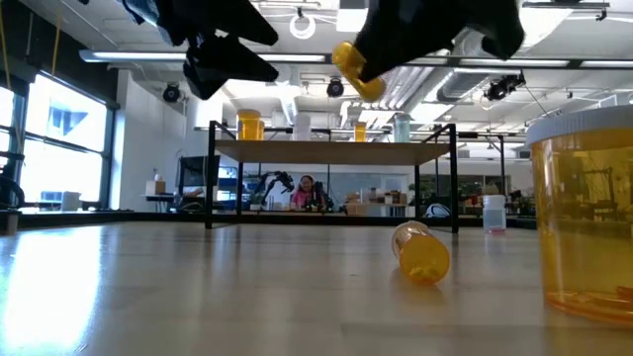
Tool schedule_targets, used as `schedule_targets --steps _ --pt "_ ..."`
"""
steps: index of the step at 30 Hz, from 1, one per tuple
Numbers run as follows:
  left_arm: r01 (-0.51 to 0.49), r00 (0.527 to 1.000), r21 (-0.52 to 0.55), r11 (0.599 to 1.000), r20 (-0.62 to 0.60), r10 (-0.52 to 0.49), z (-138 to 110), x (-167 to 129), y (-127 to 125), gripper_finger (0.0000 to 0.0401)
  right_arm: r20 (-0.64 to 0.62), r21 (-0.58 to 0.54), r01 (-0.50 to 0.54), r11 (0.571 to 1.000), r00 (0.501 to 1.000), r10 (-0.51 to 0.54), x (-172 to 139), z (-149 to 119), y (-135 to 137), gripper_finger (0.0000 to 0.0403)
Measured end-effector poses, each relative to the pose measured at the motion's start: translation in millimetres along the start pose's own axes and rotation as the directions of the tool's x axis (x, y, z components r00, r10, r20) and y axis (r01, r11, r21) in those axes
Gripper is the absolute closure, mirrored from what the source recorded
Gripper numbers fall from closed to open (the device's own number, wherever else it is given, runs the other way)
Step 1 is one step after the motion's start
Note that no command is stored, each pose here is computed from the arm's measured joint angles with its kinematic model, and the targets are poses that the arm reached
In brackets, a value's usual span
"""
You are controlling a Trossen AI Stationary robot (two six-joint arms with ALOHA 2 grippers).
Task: Pick and place medicine bottles onto shelf by color
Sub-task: Put the top center small orange pill bottle on the shelf aligned with the other small orange pill bottle
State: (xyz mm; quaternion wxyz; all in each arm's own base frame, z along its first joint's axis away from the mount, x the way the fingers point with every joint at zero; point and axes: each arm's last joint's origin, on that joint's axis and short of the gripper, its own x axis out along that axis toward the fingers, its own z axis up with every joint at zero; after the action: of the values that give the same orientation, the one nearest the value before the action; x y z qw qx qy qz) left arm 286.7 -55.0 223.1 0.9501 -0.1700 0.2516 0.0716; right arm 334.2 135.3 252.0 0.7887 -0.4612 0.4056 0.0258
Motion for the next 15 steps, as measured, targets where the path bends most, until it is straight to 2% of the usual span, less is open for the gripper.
schedule_targets --steps 3,6,8,11,13,15 --pt "0.009 1.0 -0.025 1.0 0.016 -0.008 3.9 2.5 4.1 0.0206 -0.037 -0.134 0.11 0.985 0.993 -0.116 -4.7 3.4 1.2 0.0327" --pt "0.012 0.999 -0.04 0.999 0.049 -0.01 8.6 3.3 6.6 0.0206 -0.086 -0.3 0.191 0.935 0.97 -0.226 -10.2 5.3 3.6 0.0327" --pt "0.02 0.997 -0.048 0.999 0.077 -0.017 12.1 3.5 7.3 0.0206 -0.121 -0.431 0.228 0.873 0.944 -0.307 -13.7 6.2 4.2 0.0327" --pt "0.032 0.993 -0.041 0.999 0.115 -0.027 16.3 3.4 7.2 0.0206 -0.16 -0.615 0.224 0.756 0.903 -0.398 -17.2 7.3 3.6 0.0327" --pt "0.023 0.992 -0.024 0.999 0.127 -0.02 17.2 3.3 7.2 0.0206 -0.178 -0.681 0.216 0.7 0.878 -0.445 -18.1 8.2 1.6 0.0327" --pt "0.011 0.99 -0.012 1.0 0.139 -0.009 17.9 3.2 7.2 0.0206 -0.19 -0.717 0.208 0.665 0.86 -0.474 -18.7 8.9 0.0 0.0327"
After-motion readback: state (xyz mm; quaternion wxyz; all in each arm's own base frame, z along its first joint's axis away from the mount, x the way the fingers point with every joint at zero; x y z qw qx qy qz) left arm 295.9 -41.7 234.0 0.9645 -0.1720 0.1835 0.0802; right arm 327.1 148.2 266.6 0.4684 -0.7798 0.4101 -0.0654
